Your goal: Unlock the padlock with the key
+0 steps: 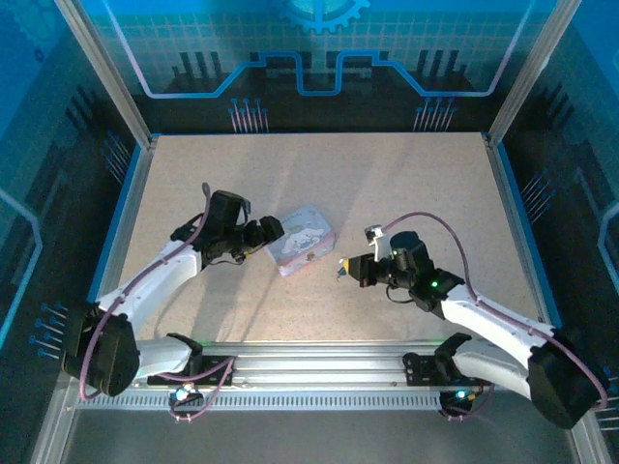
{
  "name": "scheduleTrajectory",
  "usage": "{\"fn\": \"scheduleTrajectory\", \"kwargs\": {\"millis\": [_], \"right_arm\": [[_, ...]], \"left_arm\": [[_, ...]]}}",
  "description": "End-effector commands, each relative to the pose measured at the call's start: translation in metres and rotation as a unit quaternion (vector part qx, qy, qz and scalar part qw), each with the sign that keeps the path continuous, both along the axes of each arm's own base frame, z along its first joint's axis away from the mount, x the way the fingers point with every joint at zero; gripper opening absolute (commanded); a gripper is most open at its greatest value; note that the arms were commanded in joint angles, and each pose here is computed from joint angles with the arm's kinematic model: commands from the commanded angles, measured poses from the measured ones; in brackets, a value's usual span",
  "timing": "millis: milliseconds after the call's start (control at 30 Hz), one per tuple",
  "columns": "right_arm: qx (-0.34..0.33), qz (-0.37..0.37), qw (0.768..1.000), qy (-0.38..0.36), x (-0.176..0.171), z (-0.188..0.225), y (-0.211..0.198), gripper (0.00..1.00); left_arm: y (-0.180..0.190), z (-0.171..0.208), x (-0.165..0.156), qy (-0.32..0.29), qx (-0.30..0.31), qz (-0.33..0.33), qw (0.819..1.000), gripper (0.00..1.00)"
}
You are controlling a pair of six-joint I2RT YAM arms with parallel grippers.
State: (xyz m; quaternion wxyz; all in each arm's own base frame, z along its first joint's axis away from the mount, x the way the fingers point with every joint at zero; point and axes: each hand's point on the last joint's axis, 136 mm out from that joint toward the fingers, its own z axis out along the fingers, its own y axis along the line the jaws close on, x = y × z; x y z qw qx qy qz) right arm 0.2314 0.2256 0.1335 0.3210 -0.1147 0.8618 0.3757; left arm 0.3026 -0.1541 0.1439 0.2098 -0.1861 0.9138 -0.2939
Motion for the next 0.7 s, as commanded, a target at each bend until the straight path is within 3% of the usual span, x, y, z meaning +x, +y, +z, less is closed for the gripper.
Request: {"fn": "scheduleTrajectory", "kwargs": {"millis": [0, 133, 667], "right_arm": [[-0.035, 0.010, 0.999, 0.034, -0.018, -0.004, -0.015, 0.09], [-0.045, 0.010, 0.997, 0.060, -0.034, -0.009, -0.024, 0.09], [-0.075, 0.010, 0.986, 0.151, -0.061, -0.056, -0.036, 0.09]], "left_arm": [[0.015, 0.018, 0.000, -0.034, 0.019, 0.012, 0.999, 0.89], [0.027, 0.026, -0.004, -0.056, 0.029, 0.027, 0.998, 0.99], [0.044, 0.031, -0.009, -0.063, 0.029, 0.051, 0.996, 0.99]]}}
